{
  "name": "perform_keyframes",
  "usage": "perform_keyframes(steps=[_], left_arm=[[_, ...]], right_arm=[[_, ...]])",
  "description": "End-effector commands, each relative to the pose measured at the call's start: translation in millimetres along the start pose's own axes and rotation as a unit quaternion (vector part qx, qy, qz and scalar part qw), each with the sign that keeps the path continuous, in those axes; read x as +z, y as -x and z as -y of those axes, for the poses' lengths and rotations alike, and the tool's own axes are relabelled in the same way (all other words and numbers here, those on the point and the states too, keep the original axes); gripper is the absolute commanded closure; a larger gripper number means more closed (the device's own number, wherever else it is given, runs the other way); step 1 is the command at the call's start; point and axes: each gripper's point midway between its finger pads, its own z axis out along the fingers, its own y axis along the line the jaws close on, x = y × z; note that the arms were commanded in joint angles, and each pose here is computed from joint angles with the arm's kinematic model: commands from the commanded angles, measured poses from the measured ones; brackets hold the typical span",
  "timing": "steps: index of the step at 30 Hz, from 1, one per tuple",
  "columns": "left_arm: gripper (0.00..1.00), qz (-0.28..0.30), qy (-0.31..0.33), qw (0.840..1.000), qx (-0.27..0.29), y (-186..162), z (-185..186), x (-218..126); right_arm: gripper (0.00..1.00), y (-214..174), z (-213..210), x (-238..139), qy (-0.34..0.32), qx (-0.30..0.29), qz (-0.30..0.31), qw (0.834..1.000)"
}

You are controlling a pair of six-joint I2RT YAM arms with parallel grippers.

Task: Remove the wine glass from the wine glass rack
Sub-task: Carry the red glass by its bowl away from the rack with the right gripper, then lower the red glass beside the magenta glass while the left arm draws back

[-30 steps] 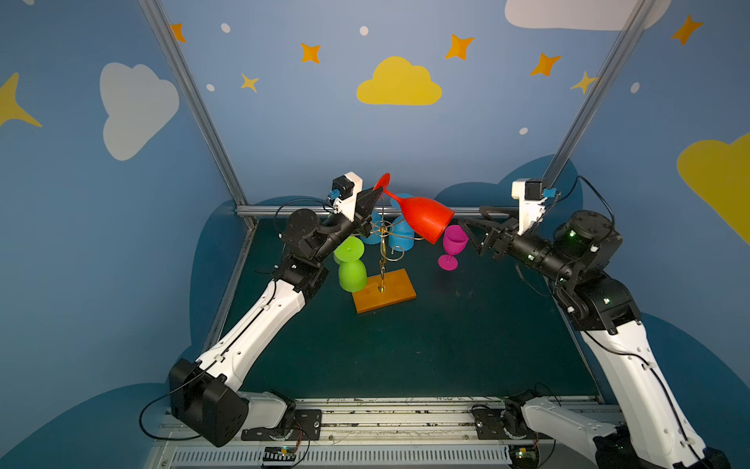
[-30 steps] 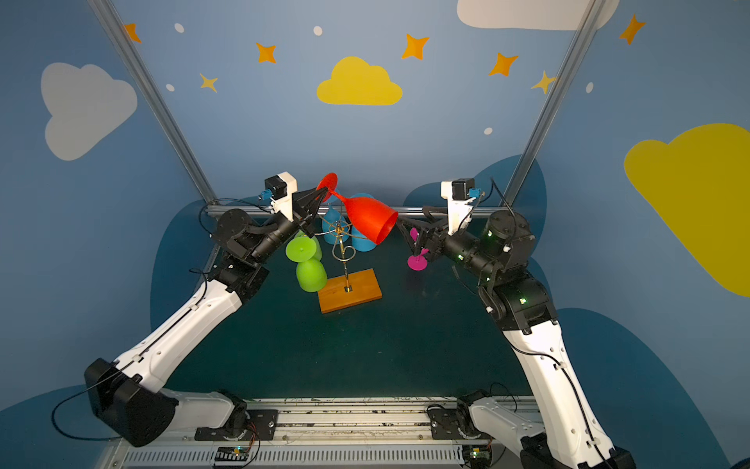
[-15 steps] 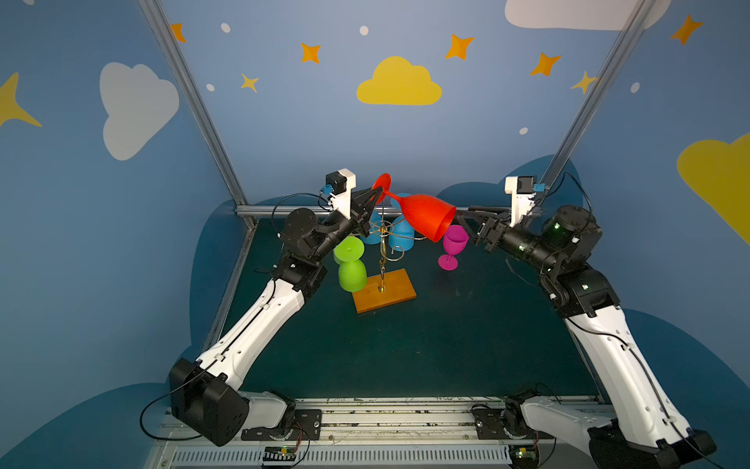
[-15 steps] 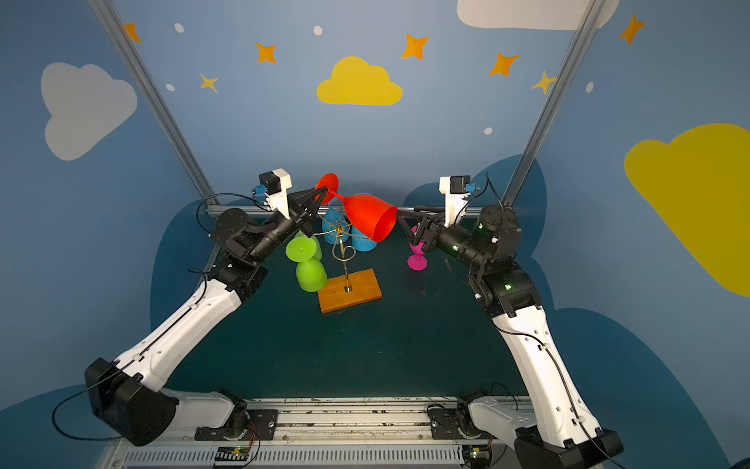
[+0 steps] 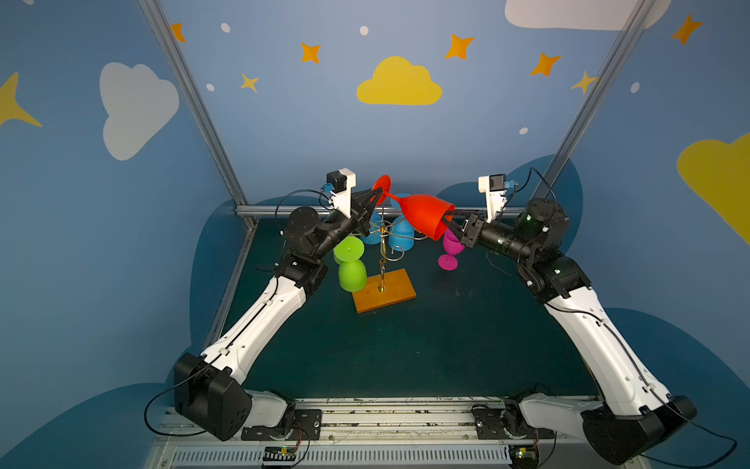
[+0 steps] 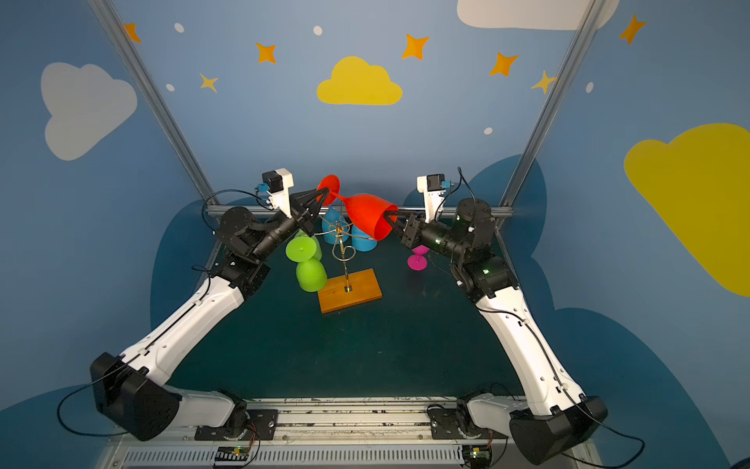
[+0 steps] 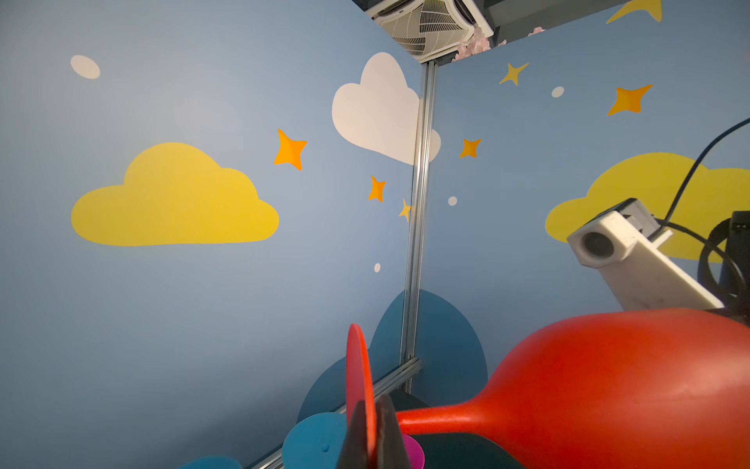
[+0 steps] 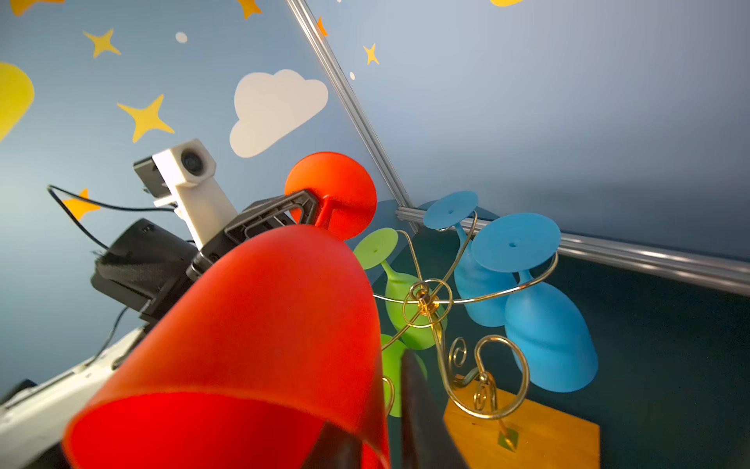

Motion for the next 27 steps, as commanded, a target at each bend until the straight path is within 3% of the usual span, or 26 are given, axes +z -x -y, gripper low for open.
perform_keyframes(steps=[1,4,7,9,12,19,23,27], left_arm=[[0.95,0.022,-0.018,1.000,-0.001,17.9,8.1,0.5],[0.88,0.023,-0.013,1.000,-0.001,18.3,6.3,-0.5],[0.69,0.022,0.000,1.000,-0.002,18.6,2.1,-2.3],[0.47,0.020,0.010,1.000,-0.003,18.3,-1.7,-4.2],[0.31,0.017,0.022,1.000,-0.005,20.6,-5.0,-8.3],[0.18,0.023,0.074,0.997,0.004,29.8,-20.3,-30.7],[0.15,0.018,0.118,0.992,0.026,30.7,-32.3,-53.3],[0.11,0.024,0.186,0.980,0.063,39.3,-48.4,-76.3]], right_arm=[[0.96,8.8,-12.4,1.3,0.019,-0.010,0.010,1.000],[1.00,10.2,-12.4,-0.2,0.015,-0.013,0.012,1.000],[1.00,15.2,-8.8,-7.4,-0.007,-0.023,0.018,1.000],[1.00,23.5,0.5,-18.2,-0.036,-0.029,0.028,0.999],[1.00,34.8,16.4,-37.4,-0.078,-0.031,0.039,0.996],[1.00,38.6,57.2,-95.1,-0.217,-0.038,0.043,0.975],[1.00,17.8,82.7,-134.8,-0.332,-0.055,0.002,0.942],[1.00,-15.4,94.3,-164.1,-0.397,-0.053,-0.067,0.914]])
